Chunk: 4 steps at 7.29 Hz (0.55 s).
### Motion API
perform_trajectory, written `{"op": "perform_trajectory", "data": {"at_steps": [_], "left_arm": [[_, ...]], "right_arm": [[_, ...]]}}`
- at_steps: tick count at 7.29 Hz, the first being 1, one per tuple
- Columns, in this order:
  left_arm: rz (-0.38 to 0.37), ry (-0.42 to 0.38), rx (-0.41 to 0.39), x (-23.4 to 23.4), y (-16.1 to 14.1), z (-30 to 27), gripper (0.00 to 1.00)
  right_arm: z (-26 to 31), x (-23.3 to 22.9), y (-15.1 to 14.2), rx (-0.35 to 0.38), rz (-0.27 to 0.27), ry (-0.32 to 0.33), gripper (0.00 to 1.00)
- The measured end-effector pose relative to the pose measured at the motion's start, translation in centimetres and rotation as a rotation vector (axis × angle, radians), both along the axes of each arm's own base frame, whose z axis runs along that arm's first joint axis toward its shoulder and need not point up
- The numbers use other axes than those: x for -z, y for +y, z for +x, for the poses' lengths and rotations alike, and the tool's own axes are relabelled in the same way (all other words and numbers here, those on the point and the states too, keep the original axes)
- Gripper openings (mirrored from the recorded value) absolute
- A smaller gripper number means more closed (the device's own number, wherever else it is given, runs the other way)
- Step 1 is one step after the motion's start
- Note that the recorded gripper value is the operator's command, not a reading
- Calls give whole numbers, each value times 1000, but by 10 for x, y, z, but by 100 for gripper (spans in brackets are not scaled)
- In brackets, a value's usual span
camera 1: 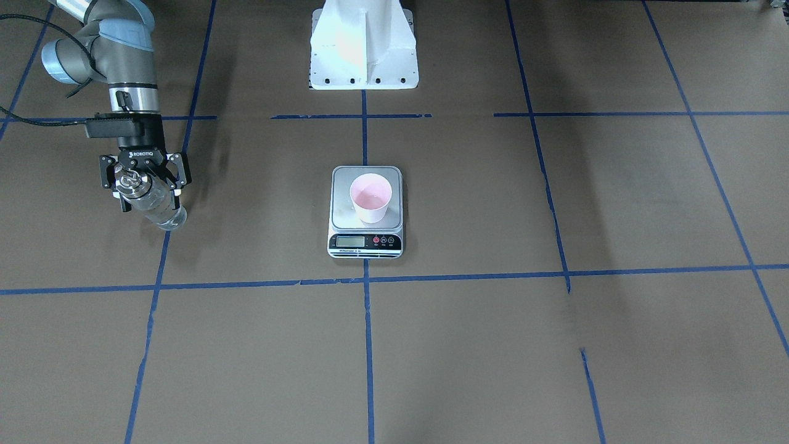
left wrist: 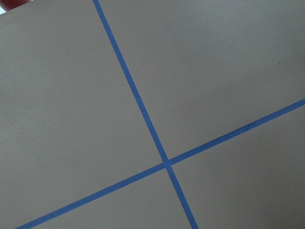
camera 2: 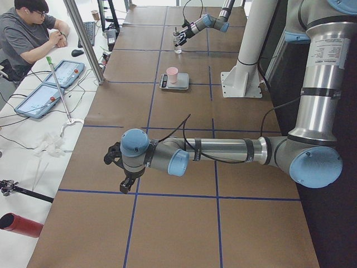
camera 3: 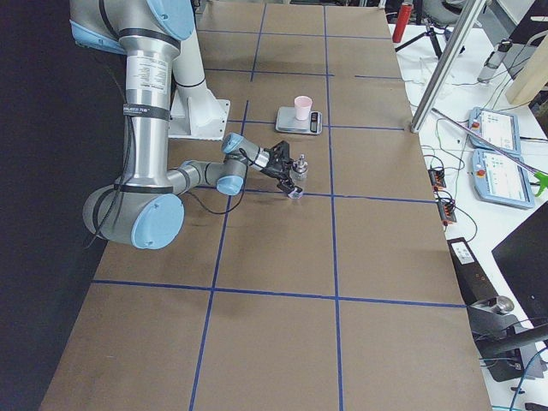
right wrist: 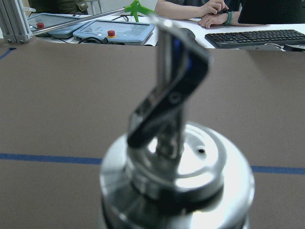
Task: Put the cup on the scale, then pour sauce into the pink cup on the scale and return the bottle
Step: 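Grasp the bottle by its spout with the right gripper and lift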
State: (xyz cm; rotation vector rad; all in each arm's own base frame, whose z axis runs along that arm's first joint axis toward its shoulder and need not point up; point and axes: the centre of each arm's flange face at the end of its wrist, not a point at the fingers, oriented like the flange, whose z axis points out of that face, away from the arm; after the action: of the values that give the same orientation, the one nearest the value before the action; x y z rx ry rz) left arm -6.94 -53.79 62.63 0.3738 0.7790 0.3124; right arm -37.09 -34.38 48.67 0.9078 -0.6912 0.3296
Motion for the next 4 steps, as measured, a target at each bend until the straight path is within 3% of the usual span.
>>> {"op": "perform_trajectory", "data": {"at_steps": [4], "left_arm": [[1,1,0,1,-1,0,100]], "right_arm": [[15,33,0,-37,46,-40,0]]}}
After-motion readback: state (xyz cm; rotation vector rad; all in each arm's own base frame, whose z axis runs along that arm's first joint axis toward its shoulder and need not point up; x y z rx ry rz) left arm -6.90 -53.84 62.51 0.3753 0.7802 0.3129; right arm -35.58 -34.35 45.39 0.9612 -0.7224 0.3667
